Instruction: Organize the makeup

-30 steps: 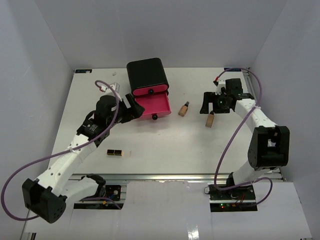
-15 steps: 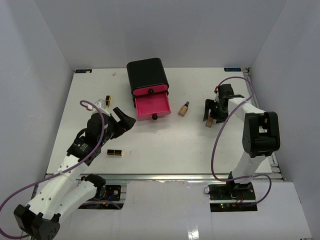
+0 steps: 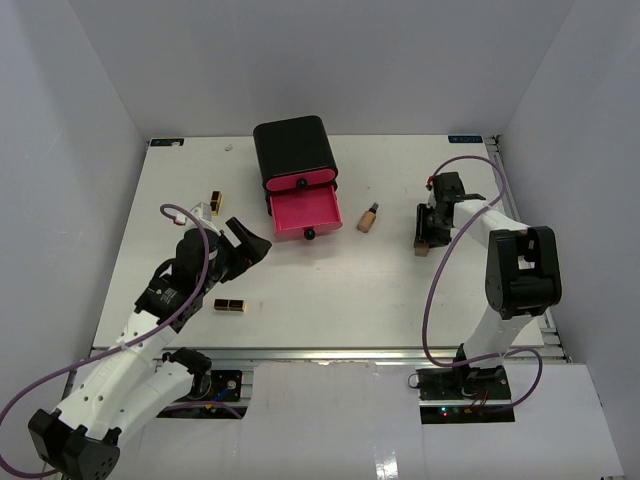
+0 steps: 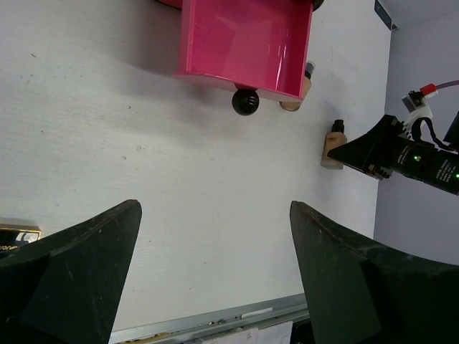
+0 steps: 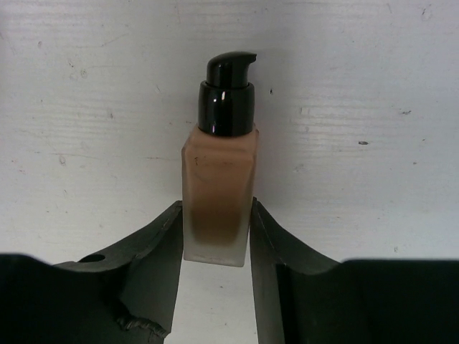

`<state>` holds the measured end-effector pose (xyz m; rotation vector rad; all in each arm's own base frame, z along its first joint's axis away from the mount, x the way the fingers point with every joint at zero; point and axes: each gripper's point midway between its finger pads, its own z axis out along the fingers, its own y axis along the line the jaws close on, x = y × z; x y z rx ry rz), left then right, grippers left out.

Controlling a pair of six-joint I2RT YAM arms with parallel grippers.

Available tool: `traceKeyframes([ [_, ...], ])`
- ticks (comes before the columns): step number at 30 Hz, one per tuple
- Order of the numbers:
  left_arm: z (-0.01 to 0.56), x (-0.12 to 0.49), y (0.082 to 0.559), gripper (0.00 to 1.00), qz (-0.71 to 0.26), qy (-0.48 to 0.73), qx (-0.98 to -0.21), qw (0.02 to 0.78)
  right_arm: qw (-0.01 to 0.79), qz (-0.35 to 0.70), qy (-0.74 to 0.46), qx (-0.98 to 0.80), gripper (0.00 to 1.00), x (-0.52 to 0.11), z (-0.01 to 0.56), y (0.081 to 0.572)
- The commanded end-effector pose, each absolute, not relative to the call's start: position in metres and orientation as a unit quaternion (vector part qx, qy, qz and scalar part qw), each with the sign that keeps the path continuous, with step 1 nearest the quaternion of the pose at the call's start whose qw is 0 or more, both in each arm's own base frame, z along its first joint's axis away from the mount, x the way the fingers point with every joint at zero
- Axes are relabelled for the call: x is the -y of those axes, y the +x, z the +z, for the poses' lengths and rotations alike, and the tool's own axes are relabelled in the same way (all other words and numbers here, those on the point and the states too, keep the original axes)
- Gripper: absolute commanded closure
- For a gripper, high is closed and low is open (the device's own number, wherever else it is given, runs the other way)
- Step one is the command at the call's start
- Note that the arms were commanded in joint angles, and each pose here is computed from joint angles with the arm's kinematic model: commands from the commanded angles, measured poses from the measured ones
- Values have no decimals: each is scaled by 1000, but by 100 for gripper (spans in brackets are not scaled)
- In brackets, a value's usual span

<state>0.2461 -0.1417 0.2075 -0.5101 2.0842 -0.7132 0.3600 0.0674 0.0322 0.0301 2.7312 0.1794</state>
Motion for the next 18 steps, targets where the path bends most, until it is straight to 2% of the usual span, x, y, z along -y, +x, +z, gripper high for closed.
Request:
traceKeyframes([
  [1,211,141,250,4,-286,-201,-830,434,247,71,-32,-966,79,-70,52,374],
  [7,212,141,251,4,-286,-198,-829,438,325,112,-135,-929,91,-91,96,399],
  [13,210,141,251,3,-285,-197,-828,440,460,162,-308,-817,92,-137,179,412],
  [15,211,140,251,3,-286,-198,-827,441,484,223,-431,-729,92,-184,207,384],
  [18,210,140,251,3,-285,-198,-827,442,497,233,-524,-651,92,-220,230,366],
])
